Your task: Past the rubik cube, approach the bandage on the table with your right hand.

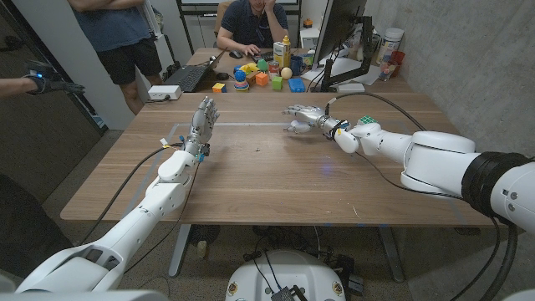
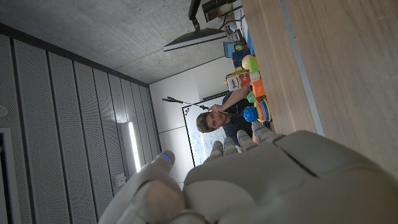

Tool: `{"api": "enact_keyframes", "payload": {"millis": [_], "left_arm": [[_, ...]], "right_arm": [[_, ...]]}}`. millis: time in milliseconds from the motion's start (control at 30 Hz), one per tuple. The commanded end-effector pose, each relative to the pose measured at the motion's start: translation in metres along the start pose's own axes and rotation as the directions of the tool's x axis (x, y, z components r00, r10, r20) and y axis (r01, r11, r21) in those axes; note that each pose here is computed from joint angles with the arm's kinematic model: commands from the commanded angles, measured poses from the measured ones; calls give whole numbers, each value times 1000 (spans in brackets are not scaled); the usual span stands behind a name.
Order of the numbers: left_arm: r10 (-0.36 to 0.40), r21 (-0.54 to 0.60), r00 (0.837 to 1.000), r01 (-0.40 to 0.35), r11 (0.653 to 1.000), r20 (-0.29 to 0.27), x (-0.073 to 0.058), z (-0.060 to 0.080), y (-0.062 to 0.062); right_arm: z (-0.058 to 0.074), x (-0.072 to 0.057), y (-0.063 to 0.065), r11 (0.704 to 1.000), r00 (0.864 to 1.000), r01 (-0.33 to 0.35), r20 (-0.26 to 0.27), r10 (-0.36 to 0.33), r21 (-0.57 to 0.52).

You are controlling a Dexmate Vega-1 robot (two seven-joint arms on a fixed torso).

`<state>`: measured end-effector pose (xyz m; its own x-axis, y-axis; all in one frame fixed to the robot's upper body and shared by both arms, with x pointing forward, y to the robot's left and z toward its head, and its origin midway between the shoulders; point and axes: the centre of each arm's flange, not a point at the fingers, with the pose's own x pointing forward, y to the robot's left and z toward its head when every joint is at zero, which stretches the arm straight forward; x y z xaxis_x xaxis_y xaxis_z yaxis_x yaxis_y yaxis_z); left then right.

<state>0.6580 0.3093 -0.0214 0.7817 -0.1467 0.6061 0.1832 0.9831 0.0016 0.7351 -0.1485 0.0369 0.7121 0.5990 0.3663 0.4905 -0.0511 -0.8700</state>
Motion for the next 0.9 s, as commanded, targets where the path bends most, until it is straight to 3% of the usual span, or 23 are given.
{"api": "enact_keyframes", "payload": {"millis": [33, 900], "left_arm": [[1, 0, 1000, -1, 1000, -2, 0, 0, -1], [-3, -5, 1000, 3, 1000, -3, 3, -1, 1]], "right_arm": [[-2, -1, 10, 999, 999, -46, -29, 45, -7], [-3, 0, 8, 999, 999, -37, -37, 37, 6]]}}
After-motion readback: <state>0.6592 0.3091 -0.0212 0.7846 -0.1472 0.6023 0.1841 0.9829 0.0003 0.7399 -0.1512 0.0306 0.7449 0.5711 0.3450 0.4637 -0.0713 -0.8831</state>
